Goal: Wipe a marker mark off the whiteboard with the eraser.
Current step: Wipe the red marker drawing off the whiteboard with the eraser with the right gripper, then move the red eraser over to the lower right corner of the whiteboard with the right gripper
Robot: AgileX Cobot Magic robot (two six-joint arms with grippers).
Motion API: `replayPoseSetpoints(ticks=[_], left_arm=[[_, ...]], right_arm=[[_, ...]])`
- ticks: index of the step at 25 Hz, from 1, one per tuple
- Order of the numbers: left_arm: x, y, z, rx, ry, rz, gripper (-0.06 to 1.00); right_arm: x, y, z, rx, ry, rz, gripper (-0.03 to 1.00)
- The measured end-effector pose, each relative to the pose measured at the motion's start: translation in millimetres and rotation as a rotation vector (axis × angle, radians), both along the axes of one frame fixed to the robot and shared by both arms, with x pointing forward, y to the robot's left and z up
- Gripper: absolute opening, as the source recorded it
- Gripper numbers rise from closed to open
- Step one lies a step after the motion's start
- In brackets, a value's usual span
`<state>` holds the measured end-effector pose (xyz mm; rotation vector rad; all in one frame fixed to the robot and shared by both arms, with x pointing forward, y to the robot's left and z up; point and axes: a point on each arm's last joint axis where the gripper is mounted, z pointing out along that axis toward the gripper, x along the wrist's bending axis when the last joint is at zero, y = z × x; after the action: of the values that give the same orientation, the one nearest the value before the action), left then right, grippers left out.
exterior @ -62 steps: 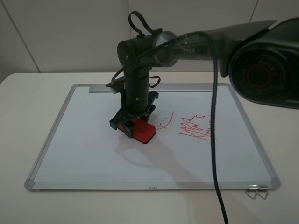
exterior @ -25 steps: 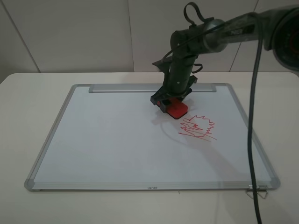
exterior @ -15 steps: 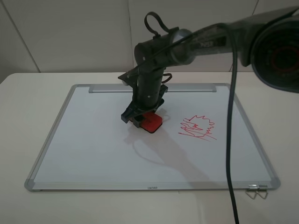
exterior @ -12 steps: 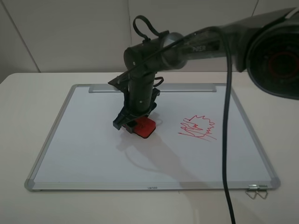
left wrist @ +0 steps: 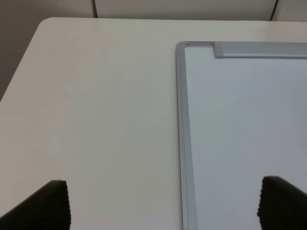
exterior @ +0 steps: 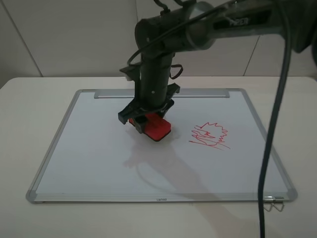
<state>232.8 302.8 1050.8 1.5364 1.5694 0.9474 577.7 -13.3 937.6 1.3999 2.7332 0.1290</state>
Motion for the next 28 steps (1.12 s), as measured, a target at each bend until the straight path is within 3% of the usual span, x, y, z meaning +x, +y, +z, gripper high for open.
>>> replayPoseSetpoints(ticks=[6,15,22,28], left_arm=[[0,0,0,0.0,0.0,0.0,0.78],[0,0,0,0.0,0.0,0.0,0.78],[0,0,0,0.0,0.0,0.0,0.78],[0,0,0,0.0,0.0,0.0,0.78]], right_arm=[[4,-78,7,-0.07,0.011,-0.35,0.5],[-47,-175,6,-0.125,-0.03,-0.63,0.5],[-77,-196,-8,-0.126,-0.08,-0.718,0.5],[-91,-199,-30,-0.075,-0.098,-0.696,0.5]])
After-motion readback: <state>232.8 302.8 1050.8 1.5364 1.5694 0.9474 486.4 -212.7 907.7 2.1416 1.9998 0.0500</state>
